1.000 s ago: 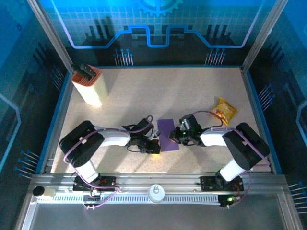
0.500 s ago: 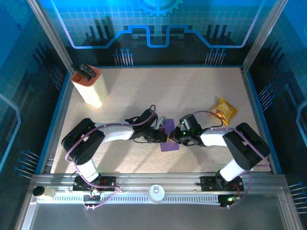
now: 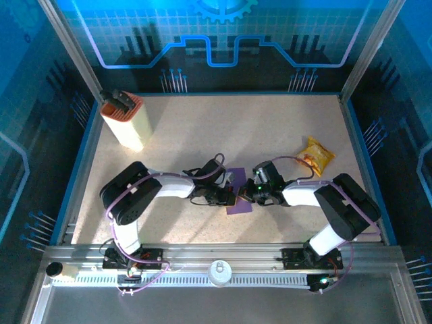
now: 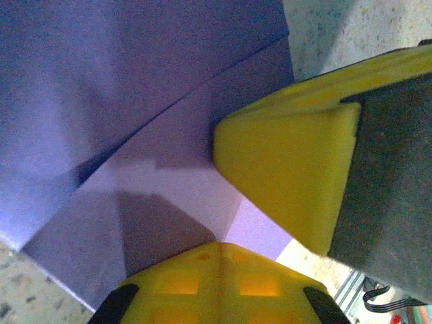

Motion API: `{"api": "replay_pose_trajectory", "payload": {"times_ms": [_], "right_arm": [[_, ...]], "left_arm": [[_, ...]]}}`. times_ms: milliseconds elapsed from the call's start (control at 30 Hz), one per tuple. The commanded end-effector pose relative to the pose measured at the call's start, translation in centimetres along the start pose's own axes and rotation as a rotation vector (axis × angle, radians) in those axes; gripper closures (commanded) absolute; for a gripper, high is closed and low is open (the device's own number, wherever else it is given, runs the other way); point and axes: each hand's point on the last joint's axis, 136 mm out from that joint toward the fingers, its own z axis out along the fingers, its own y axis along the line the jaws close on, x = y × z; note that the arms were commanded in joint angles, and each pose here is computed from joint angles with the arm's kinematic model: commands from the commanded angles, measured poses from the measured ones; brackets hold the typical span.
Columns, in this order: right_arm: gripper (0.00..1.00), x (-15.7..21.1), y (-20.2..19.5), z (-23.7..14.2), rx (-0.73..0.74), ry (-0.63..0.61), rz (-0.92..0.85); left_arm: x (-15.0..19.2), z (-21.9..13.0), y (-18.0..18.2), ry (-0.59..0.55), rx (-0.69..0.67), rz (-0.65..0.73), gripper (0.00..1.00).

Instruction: Fold a paper plane with a square sheet of paper (pick it up from the middle)

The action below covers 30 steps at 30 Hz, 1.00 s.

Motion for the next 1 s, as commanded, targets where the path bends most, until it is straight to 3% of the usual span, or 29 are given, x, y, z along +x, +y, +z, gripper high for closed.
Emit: {"api": "replay_pose_trajectory", "payload": {"times_ms": [0, 167, 300, 467, 567, 800, 967], "right_arm": [[0.99, 0.5, -0.6, -1.0, 0.04, 0.004, -0.01], [0.97, 0.2, 1.3, -2.8, 0.041, -0.044, -0.105], [0.99, 2.0, 3.2, -1.6, -0.002, 0.001, -0.164], [1.0, 2.9, 2.0, 0.8, -0.023, 0.028, -0.111], [1.0, 2.4, -0.5, 1.3, 0.035, 0.031, -0.069], [1.0, 0.1, -2.7, -0.1, -0.02, -0.017, 0.015], [1.0, -1.2, -2.1, -1.2, -0.048, -0.046, 0.017]], "left_arm": [[5.8, 0.0, 5.7, 0.131, -0.182, -0.043, 1.0], [6.8, -1.0, 6.2, 0.147, -0.208, -0.005, 1.0], [5.9, -0.9, 5.3, 0.125, -0.187, -0.005, 1.0], [4.8, -0.6, 4.5, 0.105, -0.164, -0.023, 1.0], [4.6, -0.6, 4.1, 0.101, -0.152, -0.023, 1.0], [4.6, -0.7, 4.1, 0.091, -0.144, -0.043, 1.0], [4.6, -0.4, 3.7, 0.085, -0.118, -0.059, 1.0]]}}
